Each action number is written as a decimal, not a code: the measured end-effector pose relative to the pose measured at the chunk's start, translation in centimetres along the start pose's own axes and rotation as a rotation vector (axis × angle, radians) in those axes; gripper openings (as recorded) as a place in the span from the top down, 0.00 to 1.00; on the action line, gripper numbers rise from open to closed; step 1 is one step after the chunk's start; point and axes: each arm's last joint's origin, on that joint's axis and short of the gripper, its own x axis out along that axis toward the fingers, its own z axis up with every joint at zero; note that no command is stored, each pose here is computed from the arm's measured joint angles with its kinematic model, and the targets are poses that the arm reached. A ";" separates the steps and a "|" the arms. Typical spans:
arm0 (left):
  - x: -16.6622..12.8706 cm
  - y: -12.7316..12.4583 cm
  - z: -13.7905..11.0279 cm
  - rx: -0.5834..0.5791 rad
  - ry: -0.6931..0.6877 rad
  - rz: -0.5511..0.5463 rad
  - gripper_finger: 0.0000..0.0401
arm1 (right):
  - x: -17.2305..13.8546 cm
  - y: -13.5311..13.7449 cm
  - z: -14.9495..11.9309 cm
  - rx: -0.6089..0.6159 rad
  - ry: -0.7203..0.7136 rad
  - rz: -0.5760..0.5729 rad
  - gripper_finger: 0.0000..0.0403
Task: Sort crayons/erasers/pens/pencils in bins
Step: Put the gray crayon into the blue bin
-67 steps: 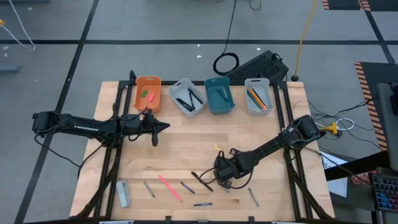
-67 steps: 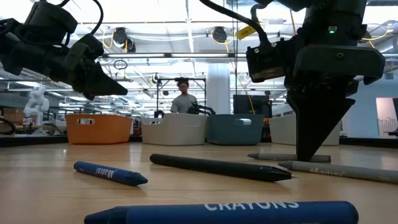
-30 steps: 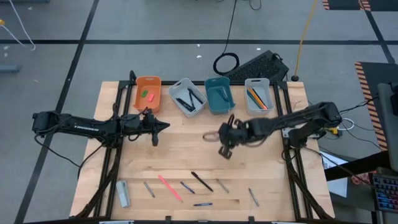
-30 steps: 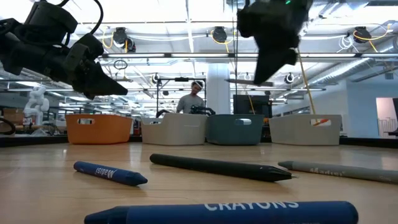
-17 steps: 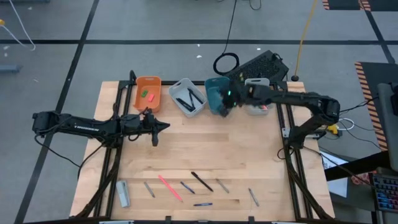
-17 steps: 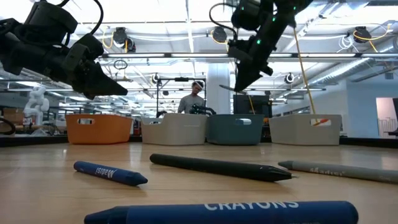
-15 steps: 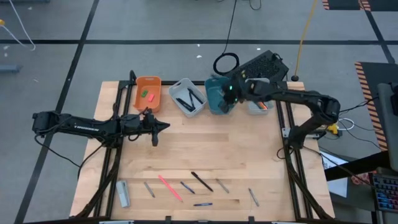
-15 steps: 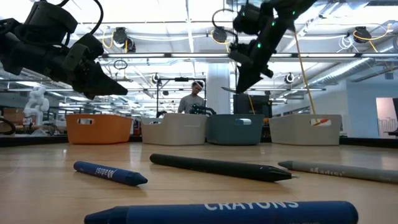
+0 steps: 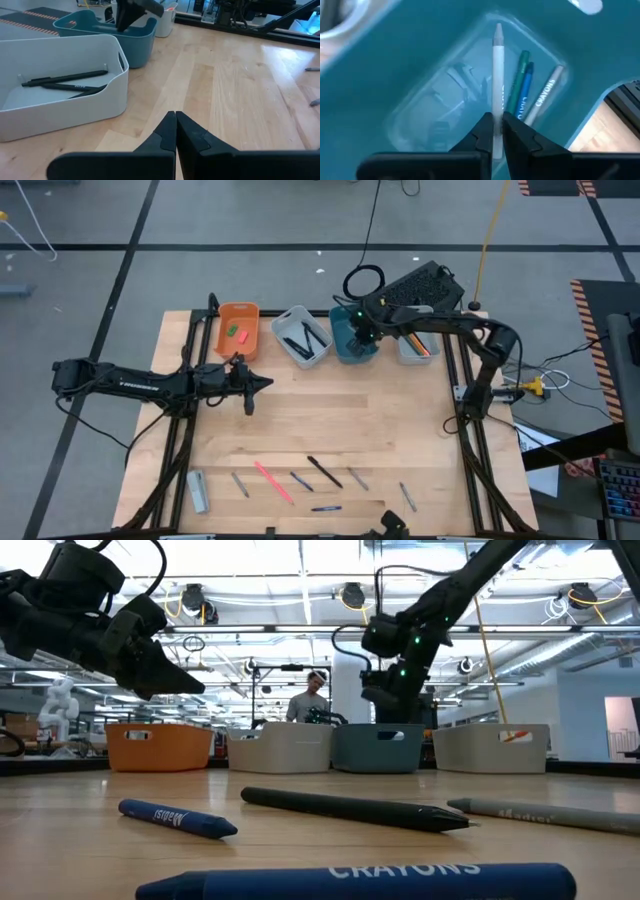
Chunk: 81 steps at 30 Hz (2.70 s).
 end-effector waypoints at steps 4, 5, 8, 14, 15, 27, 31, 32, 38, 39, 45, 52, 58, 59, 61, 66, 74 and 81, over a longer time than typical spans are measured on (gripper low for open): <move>0.0 0.0 0.0 0.000 0.000 0.000 1.00 | 1.0 -0.5 -0.1 0.011 0.017 -0.006 0.94; 0.0 0.0 0.0 0.000 0.000 0.000 1.00 | 1.3 -0.5 -0.2 0.013 0.026 -0.006 0.94; 0.0 0.0 0.0 0.000 0.000 0.000 1.00 | 2.3 -0.6 -0.3 0.018 0.025 0.026 0.94; 0.0 0.0 0.0 -0.001 0.000 0.000 1.00 | 3.9 -0.6 -0.7 0.024 0.052 0.034 0.93; 0.0 0.0 0.0 -0.002 0.001 0.000 1.00 | 3.9 -0.6 -0.7 0.025 0.051 0.034 0.93; 0.0 0.0 0.0 -0.006 0.001 0.001 1.00 | 0.1 -0.8 0.7 0.030 -0.068 0.012 0.68; 0.0 0.0 0.0 -0.006 0.000 0.001 1.00 | -3.4 -0.6 1.0 0.013 -0.110 0.019 0.65; 0.0 0.0 0.0 -0.006 0.000 0.001 1.00 | -4.4 -0.3 0.9 -0.005 -0.124 0.010 0.66; 0.0 0.0 0.0 -0.006 0.000 0.001 1.00 | -8.2 1.7 -3.3 -0.082 -0.285 0.022 0.86; 0.0 0.0 0.0 -0.006 -0.001 0.001 1.00 | -8.3 1.9 -4.5 -0.083 -0.321 0.039 0.90; 0.0 0.0 0.3 -0.010 -0.029 -0.003 1.00 | -8.1 2.5 -11.1 -0.055 -0.574 0.210 0.97; 0.0 -0.1 0.4 -0.012 -0.042 -0.008 1.00 | -8.1 2.1 -16.1 -0.037 -0.885 0.296 1.00; 0.0 -0.1 0.6 -0.022 -0.058 -0.020 1.00 | -8.0 1.8 -17.7 -0.049 -0.927 0.330 1.00; 0.0 -0.1 0.6 -0.025 -0.061 -0.023 1.00 | -8.0 1.8 -17.7 -0.061 -0.928 0.338 1.00; 0.0 -0.1 0.7 -0.026 -0.071 -0.025 1.00 | -8.1 1.8 -17.7 -0.079 -0.935 0.344 1.00; 0.0 -0.2 1.1 -0.033 -0.098 -0.031 1.00 | -8.3 1.9 -17.5 -0.113 -0.964 0.359 1.00; 0.1 -0.7 2.6 -0.011 -0.130 -0.054 1.00 | -8.3 1.9 -17.6 -0.111 -0.960 0.366 1.00; 0.1 -0.7 2.6 -0.010 -0.130 -0.047 0.92 | -8.3 2.3 -17.7 -0.130 -0.953 0.394 1.00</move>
